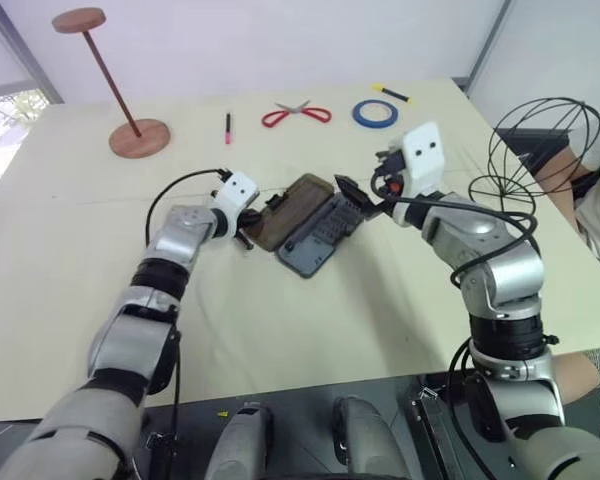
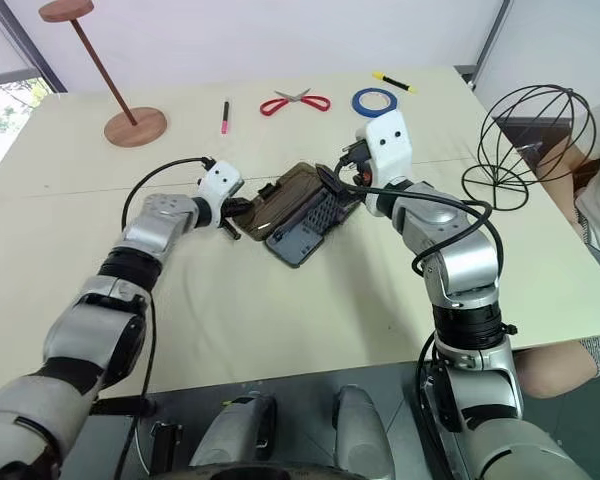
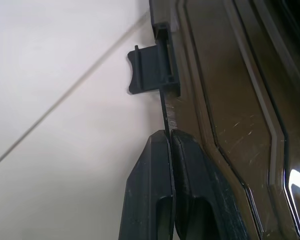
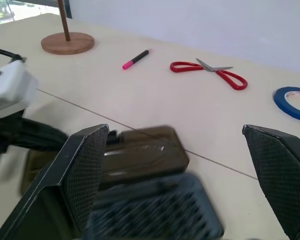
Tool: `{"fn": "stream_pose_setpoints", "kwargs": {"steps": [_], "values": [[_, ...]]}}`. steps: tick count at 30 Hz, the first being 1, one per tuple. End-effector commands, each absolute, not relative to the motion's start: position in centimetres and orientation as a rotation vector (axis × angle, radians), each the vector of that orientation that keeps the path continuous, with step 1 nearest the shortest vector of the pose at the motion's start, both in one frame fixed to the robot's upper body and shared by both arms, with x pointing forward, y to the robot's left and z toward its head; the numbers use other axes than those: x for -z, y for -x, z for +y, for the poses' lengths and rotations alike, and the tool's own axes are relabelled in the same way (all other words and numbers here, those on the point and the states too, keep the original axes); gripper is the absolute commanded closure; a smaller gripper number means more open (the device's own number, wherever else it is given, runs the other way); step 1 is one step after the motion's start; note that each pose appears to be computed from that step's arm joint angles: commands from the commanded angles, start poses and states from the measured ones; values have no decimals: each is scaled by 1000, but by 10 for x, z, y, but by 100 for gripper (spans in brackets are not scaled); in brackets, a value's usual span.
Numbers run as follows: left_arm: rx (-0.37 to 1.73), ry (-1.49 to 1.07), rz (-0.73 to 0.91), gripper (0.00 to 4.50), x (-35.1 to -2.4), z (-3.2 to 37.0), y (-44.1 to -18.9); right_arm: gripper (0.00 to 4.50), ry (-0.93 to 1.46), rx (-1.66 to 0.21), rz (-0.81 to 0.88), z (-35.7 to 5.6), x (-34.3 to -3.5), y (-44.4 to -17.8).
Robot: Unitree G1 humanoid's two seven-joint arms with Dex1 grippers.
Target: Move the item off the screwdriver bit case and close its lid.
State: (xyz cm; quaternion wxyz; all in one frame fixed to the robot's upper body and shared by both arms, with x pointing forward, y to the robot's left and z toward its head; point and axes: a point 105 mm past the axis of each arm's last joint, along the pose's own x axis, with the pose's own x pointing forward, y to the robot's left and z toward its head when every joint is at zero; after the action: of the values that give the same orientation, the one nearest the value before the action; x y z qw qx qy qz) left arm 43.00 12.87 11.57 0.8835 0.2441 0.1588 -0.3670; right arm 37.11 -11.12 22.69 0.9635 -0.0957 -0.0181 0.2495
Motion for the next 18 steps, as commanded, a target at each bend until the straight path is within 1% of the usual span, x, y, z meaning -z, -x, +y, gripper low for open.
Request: {"fn": "stream_pose_setpoints", "kwargs": {"steps": [1,6,8,11,18], "values": [[952,-628,336,443,-110,129,-412,0,203,-513,-97,-109,-242,-369],[1153,-729,265,443,-125,142,-394,0,205,-515,-93,-109,-241,-368],[1191,-767,251,443,-129,148,-391,0,205,-516,-92,-109,-241,-368],[1195,-833,215,443,-133,153,-394,0,204,-520,-92,-108,-241,-368],[1119,-947,150,443,-137,158,-407,0,205,-529,-93,-106,-241,-367]]}}
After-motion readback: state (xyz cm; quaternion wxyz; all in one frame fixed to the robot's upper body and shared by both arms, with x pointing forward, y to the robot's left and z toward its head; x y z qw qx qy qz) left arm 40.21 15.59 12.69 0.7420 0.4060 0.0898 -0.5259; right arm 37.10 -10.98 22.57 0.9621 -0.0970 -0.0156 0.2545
